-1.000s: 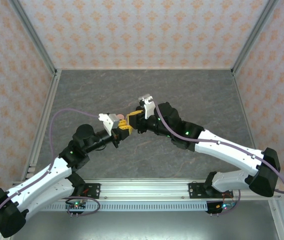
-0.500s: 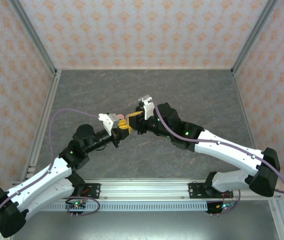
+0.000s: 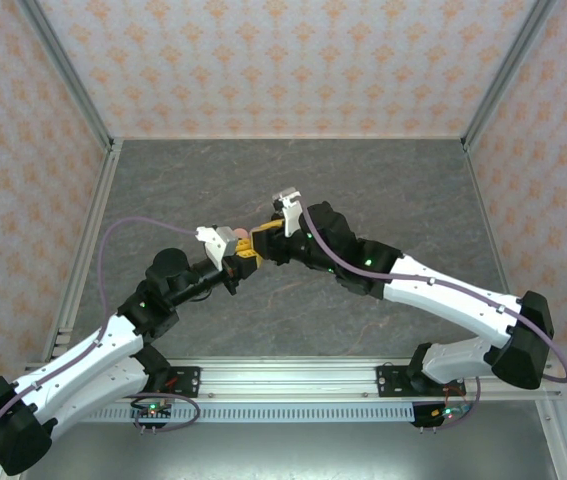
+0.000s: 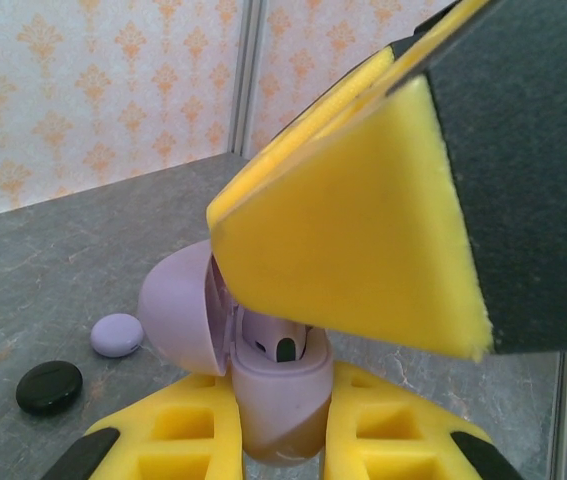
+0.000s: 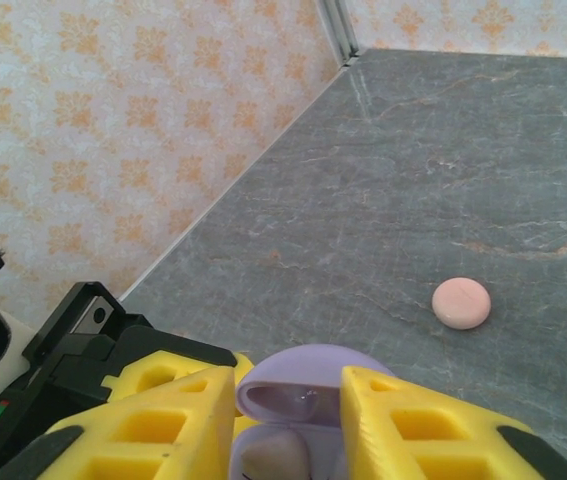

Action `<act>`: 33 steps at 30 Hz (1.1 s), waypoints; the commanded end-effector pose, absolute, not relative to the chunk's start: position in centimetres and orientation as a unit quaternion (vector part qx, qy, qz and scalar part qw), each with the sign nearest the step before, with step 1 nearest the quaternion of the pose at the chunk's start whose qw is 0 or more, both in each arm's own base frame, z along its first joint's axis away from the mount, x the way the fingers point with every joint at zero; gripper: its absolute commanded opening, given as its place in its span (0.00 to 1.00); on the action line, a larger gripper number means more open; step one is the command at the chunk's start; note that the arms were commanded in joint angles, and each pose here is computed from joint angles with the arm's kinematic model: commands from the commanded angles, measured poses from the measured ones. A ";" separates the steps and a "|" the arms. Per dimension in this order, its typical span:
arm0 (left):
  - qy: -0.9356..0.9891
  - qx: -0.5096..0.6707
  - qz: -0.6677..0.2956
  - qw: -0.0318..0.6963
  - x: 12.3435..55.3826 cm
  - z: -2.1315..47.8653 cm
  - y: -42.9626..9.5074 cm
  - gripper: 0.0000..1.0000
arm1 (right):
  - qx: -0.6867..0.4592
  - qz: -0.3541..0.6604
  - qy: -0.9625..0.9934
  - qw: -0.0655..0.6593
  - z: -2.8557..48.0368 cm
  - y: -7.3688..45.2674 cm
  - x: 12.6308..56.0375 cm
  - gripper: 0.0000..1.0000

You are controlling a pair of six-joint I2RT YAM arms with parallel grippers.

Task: Insert the wireless bluetooth earbuds into the charging case

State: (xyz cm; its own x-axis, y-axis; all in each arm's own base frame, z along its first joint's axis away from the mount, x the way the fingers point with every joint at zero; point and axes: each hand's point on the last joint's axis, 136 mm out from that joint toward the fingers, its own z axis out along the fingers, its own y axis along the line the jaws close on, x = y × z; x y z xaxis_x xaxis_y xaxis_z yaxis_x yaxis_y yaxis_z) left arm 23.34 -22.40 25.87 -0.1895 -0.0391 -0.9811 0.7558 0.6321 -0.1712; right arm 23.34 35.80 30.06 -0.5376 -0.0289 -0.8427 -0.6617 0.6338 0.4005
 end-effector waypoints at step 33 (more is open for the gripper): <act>0.648 0.301 -0.382 0.586 21.6 29.4 -23.6 0.00 | -0.331 0.536 0.696 0.344 34.6 35.6 19.1 0.93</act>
State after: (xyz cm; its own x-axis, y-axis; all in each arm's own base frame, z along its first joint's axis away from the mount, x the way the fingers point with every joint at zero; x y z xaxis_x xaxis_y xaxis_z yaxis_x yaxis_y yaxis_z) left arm 21.76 -23.39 27.79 -0.1653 -0.0502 -0.9850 0.8230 0.5433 -0.1658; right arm 20.38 35.98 31.43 -0.6293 -0.1349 -0.7654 -0.7631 0.2942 0.5755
